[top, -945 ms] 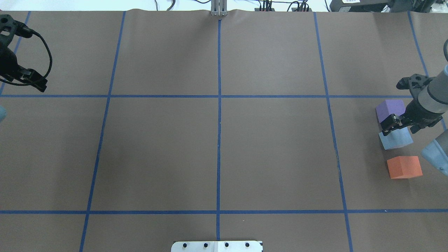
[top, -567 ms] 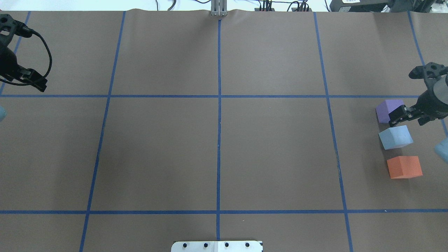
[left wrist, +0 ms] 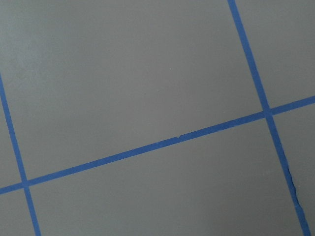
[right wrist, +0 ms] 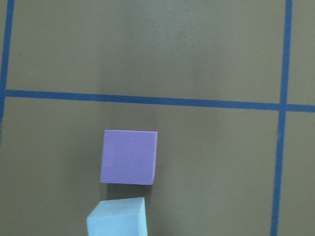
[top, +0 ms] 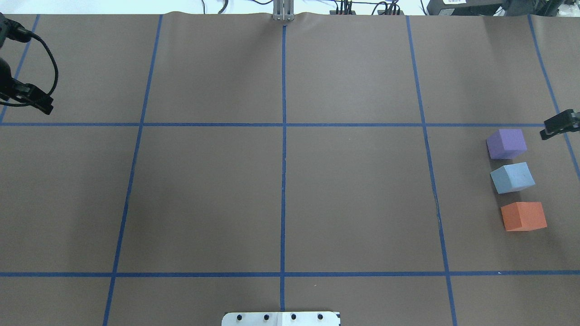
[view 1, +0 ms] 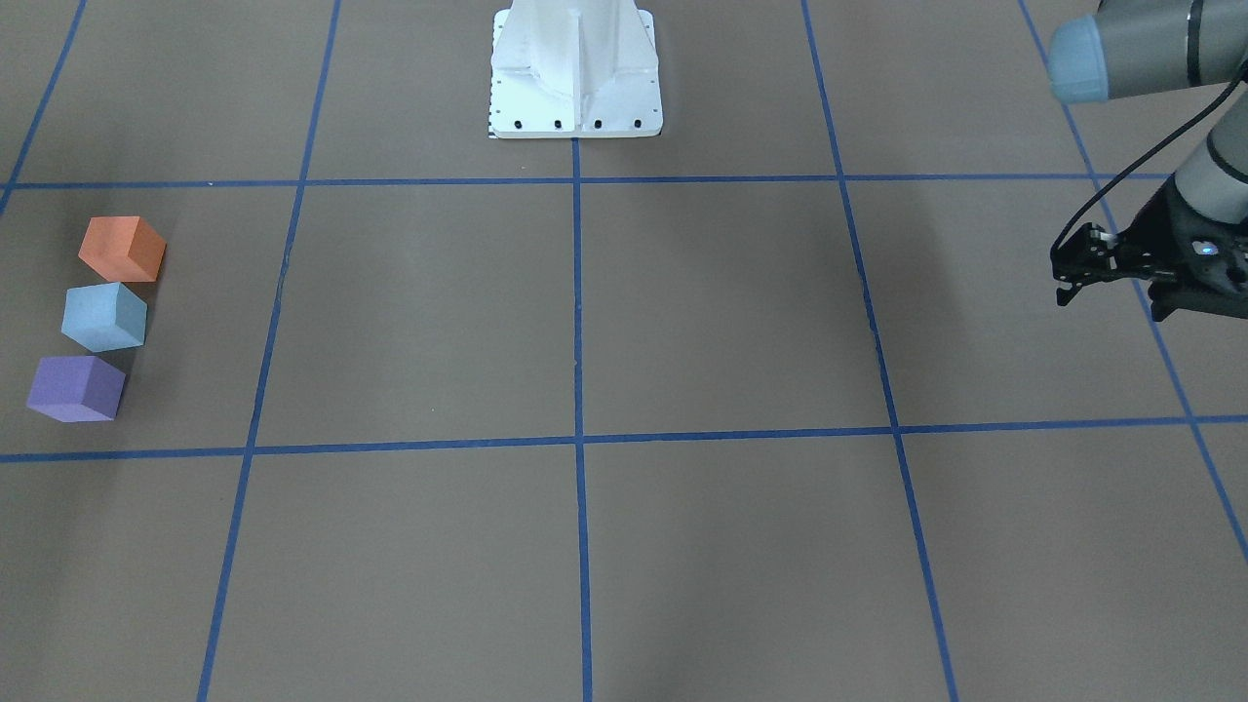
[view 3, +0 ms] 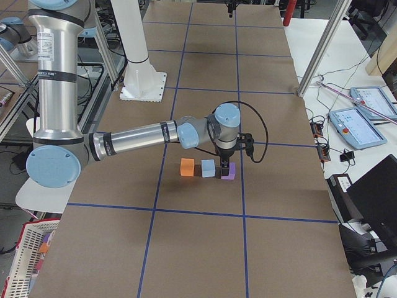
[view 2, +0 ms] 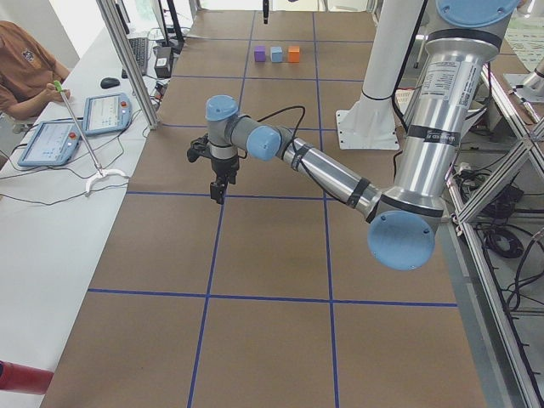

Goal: Place blue block between orange and purple blocks

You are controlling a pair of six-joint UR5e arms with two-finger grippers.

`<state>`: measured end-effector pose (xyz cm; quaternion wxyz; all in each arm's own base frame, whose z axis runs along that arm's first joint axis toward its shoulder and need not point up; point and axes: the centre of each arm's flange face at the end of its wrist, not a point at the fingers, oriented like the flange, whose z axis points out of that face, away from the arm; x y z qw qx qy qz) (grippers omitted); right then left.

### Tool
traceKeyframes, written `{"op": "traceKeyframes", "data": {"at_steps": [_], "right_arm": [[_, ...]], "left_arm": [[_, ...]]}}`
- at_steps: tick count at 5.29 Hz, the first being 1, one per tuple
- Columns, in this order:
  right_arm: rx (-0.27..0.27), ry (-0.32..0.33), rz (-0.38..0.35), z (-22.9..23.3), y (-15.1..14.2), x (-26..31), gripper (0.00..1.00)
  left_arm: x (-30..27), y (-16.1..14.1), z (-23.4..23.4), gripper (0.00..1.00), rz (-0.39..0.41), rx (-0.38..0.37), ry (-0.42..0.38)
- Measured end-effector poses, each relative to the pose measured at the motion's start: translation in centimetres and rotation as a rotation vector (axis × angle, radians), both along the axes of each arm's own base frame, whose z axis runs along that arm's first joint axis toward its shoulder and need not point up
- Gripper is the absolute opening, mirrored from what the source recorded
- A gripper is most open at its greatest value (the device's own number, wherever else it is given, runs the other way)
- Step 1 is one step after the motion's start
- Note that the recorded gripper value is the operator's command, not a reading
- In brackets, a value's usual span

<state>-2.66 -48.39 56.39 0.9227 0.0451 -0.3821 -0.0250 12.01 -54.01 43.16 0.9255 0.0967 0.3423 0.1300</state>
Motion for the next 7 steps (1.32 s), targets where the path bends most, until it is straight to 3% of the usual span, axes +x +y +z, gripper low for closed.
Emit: {"op": "traceKeyframes", "data": {"at_steps": [2,4,7], "right_arm": [[0.021,-0.011,-0.014,5.7,1.3,6.6,1.0],[-0.012,-0.022,0.002,8.3,4.2,8.4,1.0],[-0.033,-0.028,0.01,8.7,5.4,8.5,1.0]], "left_arm": [[-8.6,0.2,6.6,1.0,0.026,0.012,-0.021],[-15.0,2.6,16.0,1.0,0.006,-0.079,0.005],[-16.5,3.2,21.7,1.0,-0.054,-0.042,0.018]]}}
